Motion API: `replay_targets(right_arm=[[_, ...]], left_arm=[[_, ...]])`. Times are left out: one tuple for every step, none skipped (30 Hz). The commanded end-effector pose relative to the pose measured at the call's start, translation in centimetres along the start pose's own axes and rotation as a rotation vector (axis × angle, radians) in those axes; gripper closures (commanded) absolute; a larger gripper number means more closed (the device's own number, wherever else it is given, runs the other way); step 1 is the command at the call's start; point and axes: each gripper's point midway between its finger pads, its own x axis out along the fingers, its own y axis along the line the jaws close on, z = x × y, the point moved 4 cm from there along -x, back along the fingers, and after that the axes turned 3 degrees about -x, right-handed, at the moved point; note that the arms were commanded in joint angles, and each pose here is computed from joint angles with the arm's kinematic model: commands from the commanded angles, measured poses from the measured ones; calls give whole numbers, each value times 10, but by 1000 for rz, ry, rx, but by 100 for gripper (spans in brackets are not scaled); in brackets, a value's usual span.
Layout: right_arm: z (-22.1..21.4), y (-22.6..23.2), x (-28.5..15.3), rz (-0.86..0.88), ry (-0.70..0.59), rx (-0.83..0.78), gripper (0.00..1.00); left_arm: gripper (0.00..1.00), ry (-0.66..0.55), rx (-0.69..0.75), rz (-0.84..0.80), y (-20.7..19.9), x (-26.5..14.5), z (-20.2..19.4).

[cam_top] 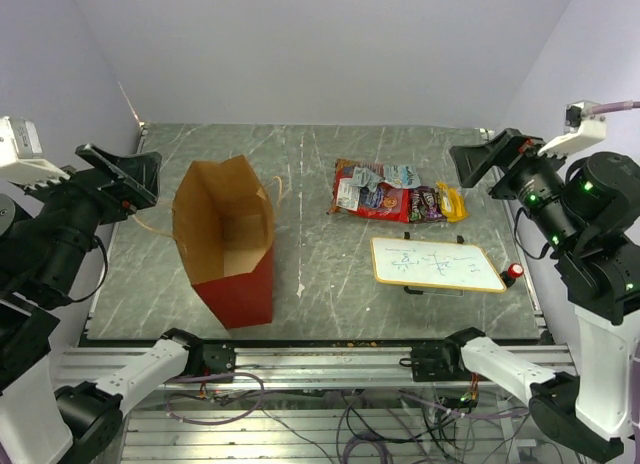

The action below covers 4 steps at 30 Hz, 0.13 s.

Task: Take the snacks out of the paper bag
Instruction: Reset both arms

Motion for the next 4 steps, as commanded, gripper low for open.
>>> replay_targets(right_arm=[[2,-3,0,-19,-13,-25,0],[3,-4,0,-22,-19,-29,0],[3,-6,2,-39,-4,-27,0],[2,-9,2,-71,17,-20,0]], left_arm=[[2,-8,-22,5,0,2,0],[2,-7,-26,9,0,2,-1],[2,-5,-31,10,1,2,-2],[2,-1,-33,9,1,2,-3]])
